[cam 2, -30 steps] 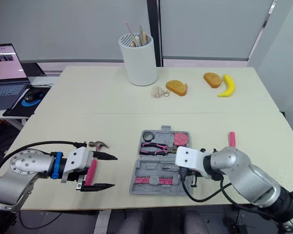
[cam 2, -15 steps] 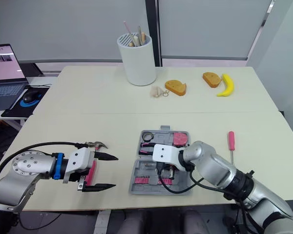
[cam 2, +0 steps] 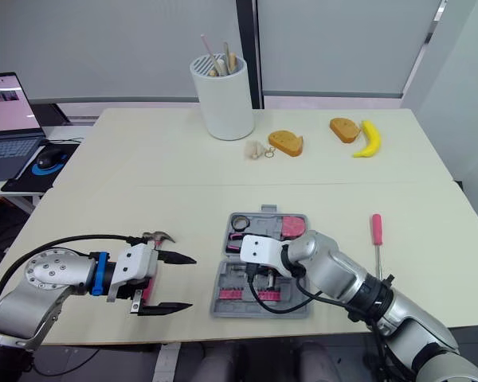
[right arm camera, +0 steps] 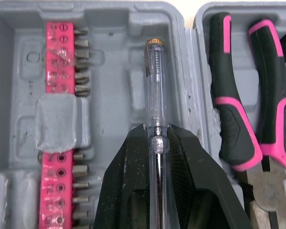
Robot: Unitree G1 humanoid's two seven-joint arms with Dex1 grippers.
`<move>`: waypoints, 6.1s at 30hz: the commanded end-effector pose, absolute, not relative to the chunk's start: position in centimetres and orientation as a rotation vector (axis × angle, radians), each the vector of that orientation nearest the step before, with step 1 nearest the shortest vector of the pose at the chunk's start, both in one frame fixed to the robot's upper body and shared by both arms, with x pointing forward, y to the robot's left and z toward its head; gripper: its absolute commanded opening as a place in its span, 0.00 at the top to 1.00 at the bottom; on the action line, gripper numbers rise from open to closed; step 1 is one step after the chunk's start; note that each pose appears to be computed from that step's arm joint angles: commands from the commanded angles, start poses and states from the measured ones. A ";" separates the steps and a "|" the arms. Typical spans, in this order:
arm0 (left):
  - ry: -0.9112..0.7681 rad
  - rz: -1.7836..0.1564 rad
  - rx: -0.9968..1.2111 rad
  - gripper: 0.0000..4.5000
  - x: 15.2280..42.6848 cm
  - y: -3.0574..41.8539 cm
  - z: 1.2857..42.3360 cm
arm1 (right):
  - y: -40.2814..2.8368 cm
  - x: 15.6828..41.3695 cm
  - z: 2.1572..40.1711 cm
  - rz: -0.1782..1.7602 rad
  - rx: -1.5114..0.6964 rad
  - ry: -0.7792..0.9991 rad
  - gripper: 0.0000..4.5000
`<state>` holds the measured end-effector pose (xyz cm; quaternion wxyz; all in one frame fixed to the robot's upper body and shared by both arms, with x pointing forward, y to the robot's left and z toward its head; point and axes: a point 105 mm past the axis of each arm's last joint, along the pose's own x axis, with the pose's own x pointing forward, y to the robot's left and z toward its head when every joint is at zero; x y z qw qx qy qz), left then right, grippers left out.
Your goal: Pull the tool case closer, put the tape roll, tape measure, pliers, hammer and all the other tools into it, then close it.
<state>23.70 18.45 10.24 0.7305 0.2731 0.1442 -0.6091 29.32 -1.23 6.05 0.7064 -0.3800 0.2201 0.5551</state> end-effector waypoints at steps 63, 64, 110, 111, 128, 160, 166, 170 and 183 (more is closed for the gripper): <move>0.291 -1.302 0.564 0.00 23.6 18.2 10.8 | -0.1 29.7 8.0 1.306 -0.897 0.238 1.00; 0.290 -1.296 0.560 0.00 23.6 18.2 10.8 | -0.1 29.7 8.5 1.303 -0.887 0.220 1.00; 0.356 -0.441 0.200 0.00 24.2 32.6 9.4 | -26.7 24.1 11.9 0.493 -0.637 0.345 1.00; 0.374 -0.450 0.197 0.00 23.9 32.6 9.3 | -27.1 24.0 11.9 0.483 -0.635 0.359 1.00; 0.493 -0.404 0.123 0.00 22.7 32.6 10.2 | -28.7 21.7 11.3 0.609 -0.547 0.543 0.21; 0.494 -0.275 -0.003 0.00 21.6 33.2 9.9 | -29.1 22.9 13.6 0.558 -0.593 0.481 0.01; 0.498 -0.278 -0.004 0.00 21.5 33.4 9.3 | -28.8 22.9 13.6 0.563 -0.596 0.481 0.01; 0.496 -0.283 -0.006 0.00 21.5 33.5 9.1 | -28.7 22.8 13.5 0.574 -0.595 0.486 0.01; 0.509 -0.314 -0.001 0.00 21.0 34.2 8.4 | -28.4 22.2 13.5 0.599 -0.560 0.518 0.01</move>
